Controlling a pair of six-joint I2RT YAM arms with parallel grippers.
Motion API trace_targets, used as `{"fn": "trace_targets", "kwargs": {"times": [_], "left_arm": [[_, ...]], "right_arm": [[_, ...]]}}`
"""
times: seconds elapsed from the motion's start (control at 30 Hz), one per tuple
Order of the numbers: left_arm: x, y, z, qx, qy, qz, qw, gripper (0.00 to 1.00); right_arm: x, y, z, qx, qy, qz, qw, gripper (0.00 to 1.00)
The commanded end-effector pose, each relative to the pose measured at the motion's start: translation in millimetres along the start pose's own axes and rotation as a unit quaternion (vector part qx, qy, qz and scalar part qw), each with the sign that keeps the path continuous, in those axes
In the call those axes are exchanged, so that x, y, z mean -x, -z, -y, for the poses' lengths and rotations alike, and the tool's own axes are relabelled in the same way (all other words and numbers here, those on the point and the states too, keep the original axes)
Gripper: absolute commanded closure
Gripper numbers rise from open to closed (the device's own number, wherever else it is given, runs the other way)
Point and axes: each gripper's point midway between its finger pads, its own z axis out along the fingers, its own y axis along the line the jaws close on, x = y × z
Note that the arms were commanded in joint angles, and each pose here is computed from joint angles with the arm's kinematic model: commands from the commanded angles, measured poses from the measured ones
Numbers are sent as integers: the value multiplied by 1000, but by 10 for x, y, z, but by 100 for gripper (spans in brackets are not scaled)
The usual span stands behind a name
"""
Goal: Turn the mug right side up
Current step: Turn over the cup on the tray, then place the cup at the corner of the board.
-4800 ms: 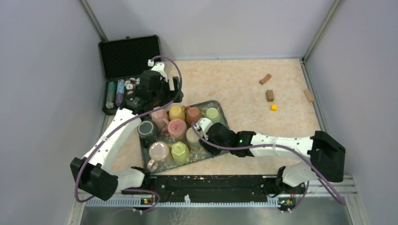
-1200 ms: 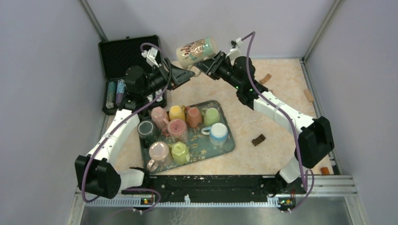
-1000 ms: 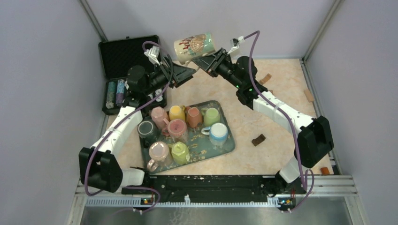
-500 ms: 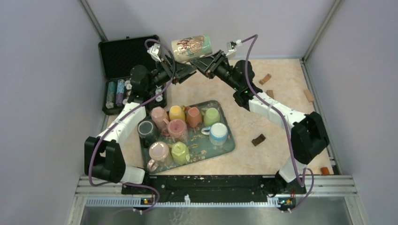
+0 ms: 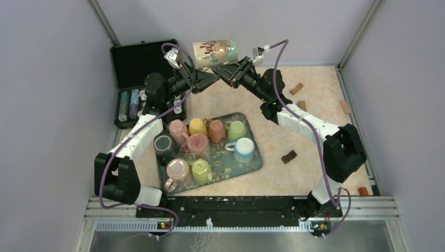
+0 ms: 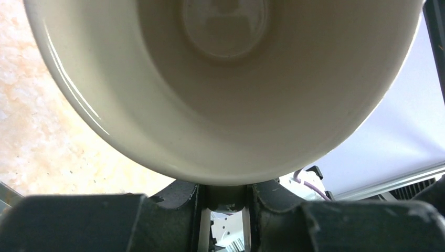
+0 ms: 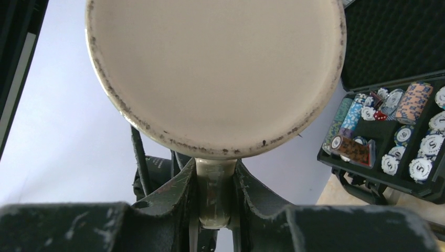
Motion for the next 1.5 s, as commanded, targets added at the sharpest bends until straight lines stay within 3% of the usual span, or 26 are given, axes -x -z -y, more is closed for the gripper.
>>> {"fn": "trace_targets", "kwargs": {"times": [0.0,0.07,0.27,0.6,1.0,1.23,1.47], "left_arm": [[55,-25,277,-37,-57,2,998,89],[74,-36,274,-33,-66,3,997,99],[211,-68,293,-6,-123,25,992,100],[504,-161,154,52,-173,75,981,100],[809,-362,-169,88,-168,109,976,100],[1081,-414,-463,173,-237,108,950,100],[1318,-472,-921,274,-279,73,917,100]], "right_arm": [[151,41,-562,98,40,24,994,100],[125,50,-506,90,44,21,995,100],[66,32,-258,49,65,8,997,98],[-14,50,146,-12,91,-4,996,69],[-112,166,741,-112,99,-21,989,39],[-195,404,946,-182,81,-46,979,38],[-290,805,824,-250,59,-77,963,38]]}}
